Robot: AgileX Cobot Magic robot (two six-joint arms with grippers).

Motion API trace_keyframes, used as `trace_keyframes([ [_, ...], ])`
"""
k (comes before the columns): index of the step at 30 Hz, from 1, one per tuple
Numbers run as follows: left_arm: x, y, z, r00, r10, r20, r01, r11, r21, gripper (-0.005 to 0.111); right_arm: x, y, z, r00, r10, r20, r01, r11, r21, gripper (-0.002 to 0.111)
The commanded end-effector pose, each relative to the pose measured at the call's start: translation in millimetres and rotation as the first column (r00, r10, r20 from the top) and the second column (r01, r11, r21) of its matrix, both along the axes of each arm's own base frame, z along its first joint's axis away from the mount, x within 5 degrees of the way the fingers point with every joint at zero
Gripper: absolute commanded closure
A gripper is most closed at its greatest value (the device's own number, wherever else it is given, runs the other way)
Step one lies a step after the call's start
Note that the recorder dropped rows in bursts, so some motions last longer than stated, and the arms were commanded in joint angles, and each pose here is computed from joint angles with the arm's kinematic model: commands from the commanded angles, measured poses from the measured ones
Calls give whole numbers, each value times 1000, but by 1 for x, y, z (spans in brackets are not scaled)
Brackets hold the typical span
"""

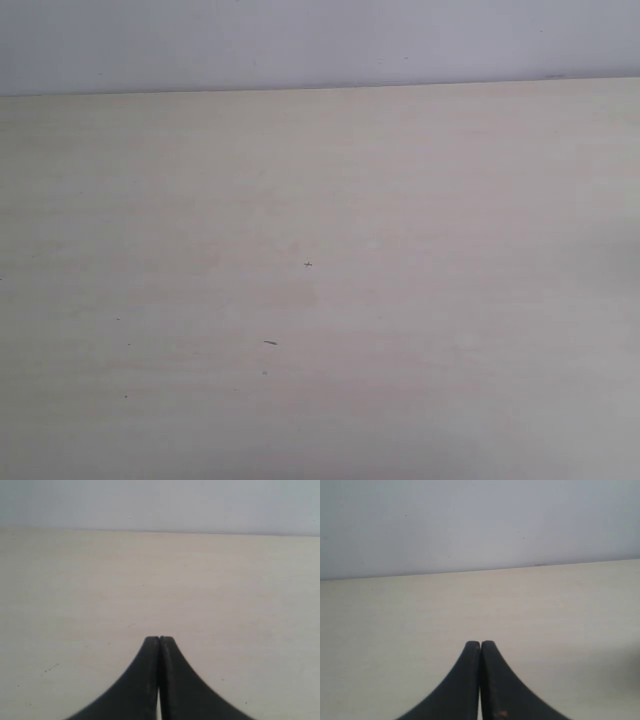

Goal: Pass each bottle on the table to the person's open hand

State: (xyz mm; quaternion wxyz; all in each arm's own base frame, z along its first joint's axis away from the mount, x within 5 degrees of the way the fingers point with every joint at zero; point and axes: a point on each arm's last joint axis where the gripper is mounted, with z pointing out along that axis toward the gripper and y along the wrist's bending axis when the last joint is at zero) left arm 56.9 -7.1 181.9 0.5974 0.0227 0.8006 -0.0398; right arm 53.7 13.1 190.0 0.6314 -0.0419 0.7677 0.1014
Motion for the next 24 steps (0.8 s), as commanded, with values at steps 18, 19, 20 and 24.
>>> trace_keyframes([
  [18,-3,0,3,998,4,65,-2,1000,-16,107,0,0,-1,1000,-6,5,6,1000,9,108],
  [19,-3,0,3,998,4,65,-2,1000,-16,107,0,0,-1,1000,-6,5,6,1000,9,108],
  [20,-3,0,3,998,4,65,-2,1000,-16,107,0,0,-1,1000,-6,5,6,1000,9,108],
  [24,-3,0,3,998,4,65,-2,1000,-16,107,0,0,-1,1000,-6,5,6,1000,9,108],
])
